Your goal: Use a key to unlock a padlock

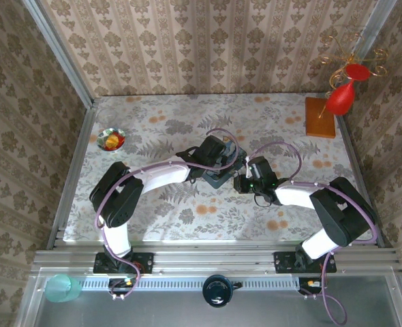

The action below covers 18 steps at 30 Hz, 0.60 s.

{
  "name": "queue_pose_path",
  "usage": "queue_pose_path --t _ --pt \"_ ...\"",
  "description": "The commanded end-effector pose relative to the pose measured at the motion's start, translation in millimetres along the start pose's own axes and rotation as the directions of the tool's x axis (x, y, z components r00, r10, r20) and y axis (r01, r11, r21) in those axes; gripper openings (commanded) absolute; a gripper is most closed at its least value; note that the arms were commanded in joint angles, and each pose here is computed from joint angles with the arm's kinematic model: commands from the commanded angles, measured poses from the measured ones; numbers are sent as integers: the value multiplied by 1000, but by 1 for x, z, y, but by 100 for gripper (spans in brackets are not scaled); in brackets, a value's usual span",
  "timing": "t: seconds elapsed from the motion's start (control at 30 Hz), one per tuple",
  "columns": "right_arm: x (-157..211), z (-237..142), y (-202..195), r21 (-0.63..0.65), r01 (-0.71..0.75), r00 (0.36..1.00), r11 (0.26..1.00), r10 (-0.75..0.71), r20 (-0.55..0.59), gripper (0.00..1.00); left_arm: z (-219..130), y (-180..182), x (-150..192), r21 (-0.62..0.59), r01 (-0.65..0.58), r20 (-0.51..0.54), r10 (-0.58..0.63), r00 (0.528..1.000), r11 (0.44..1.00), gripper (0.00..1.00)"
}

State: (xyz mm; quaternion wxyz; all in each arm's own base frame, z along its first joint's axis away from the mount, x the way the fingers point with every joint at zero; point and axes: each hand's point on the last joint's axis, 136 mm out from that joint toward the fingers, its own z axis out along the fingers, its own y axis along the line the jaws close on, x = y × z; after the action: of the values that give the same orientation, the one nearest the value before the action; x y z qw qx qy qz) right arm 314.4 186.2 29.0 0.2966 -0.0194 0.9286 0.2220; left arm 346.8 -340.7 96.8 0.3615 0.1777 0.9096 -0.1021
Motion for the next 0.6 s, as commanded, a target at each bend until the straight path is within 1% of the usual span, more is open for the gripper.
queue_pose_path --t 0.0,0.1,0.23,0.37,0.47,0.57 --pt "2 -6 -3 -5 8 1000 1000 -7 6 21 12 27 52 -79 -16 -167 3 986 997 65" --pt "0 -8 -1 -24 5 1000 1000 -5 17 17 13 26 54 -78 -13 -172 0 985 997 65" --pt "-2 -7 4 -53 -10 1000 999 11 24 8 15 23 55 -68 -12 -174 -1 985 998 64" --pt "-7 -6 4 -56 -66 997 996 69 46 4 15 17 57 -61 -20 -181 9 984 998 64" --pt "-10 -5 -1 -30 -185 981 982 186 60 2 14 12 59 -55 -23 -182 12 983 998 64" --pt "-10 -5 -13 13 -347 934 938 344 98 2 14 7 61 -47 -18 -185 8 983 999 64"
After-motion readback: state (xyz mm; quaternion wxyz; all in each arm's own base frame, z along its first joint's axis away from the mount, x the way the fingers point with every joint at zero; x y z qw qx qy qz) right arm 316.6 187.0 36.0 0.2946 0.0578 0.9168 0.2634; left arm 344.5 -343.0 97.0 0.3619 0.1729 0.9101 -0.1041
